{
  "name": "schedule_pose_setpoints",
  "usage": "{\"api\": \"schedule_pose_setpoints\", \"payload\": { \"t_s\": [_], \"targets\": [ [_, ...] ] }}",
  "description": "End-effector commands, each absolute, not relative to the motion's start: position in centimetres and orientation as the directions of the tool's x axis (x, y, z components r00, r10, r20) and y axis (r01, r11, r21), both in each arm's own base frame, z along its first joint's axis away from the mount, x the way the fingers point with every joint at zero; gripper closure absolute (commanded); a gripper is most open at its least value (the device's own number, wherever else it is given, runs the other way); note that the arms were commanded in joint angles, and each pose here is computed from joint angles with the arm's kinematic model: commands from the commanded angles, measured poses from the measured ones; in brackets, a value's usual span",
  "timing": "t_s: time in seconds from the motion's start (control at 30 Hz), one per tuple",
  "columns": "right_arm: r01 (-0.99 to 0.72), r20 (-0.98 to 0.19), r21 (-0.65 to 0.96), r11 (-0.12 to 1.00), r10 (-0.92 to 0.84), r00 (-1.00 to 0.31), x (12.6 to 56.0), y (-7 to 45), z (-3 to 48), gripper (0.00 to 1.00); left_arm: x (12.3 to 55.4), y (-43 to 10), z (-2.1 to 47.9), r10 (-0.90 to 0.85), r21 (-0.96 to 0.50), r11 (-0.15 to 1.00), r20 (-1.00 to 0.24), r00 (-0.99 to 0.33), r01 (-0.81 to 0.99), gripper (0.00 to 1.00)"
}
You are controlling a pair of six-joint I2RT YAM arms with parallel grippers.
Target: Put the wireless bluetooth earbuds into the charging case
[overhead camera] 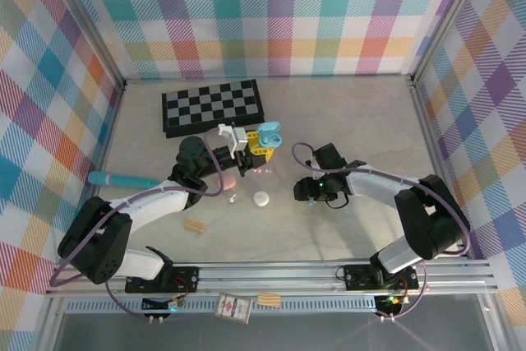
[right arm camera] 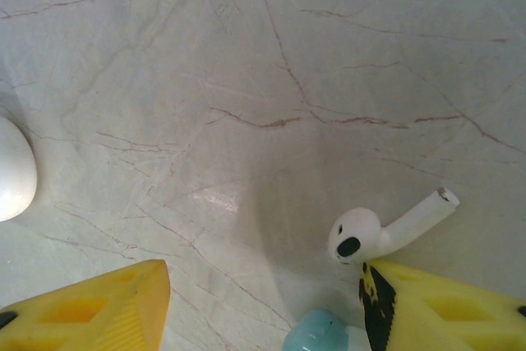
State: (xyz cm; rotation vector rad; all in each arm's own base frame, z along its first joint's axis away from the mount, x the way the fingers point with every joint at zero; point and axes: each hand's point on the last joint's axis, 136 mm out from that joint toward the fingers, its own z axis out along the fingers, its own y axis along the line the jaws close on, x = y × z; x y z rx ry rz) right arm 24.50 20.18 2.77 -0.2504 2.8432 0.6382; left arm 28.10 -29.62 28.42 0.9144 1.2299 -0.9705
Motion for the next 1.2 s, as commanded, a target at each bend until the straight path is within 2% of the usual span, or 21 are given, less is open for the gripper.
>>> {"api": "schedule_pose_setpoints", "payload": {
  "t_s": [0.0, 0.3, 0.47, 0.73, 0.87, 1.17],
  "targets": [
    [-0.213, -0.222, 0.438, 0.873, -0.124, -0.967, 23.0, 20.2, 3.0, 0.36, 28.0, -28.9, 29.7, -0.126, 0.067, 0.334, -0.985, 0.115, 0.94, 0.66],
    [-0.181, -0.186, 0.557, 0.811, -0.091, -0.978, 20.1, 20.8, 4.8, 0.37, 28.8, -28.2, 30.0, -0.152, 0.055, 0.347, -0.982, 0.113, 0.936, 0.66],
    [-0.198, -0.273, 0.499, 0.844, -0.063, -0.96, 21.4, 19.5, 6.1, 0.38, 28.9, -28.0, 29.7, -0.144, 0.051, 0.352, -0.984, 0.108, 0.934, 0.66],
    [-0.262, -0.26, 0.454, 0.851, -0.155, -0.953, 23.1, 20.0, 6.2, 0.36, 28.8, -27.9, 29.9, -0.145, 0.05, 0.359, -0.983, 0.108, 0.932, 0.66],
    [-0.286, -0.283, 0.373, 0.883, -0.185, -0.941, 22.3, 19.5, 6.5, 0.38, 29.4, -27.3, 29.7, -0.14, 0.043, 0.385, -0.985, 0.104, 0.922, 0.66],
    [-0.45, -0.315, 0.065, 0.891, -0.409, -0.856, 20.3, 18.8, 7.2, 0.4, 32.1, -23.6, 30.5, -0.166, 0.03, 0.469, -0.979, 0.121, 0.883, 0.66]
  ]
}}
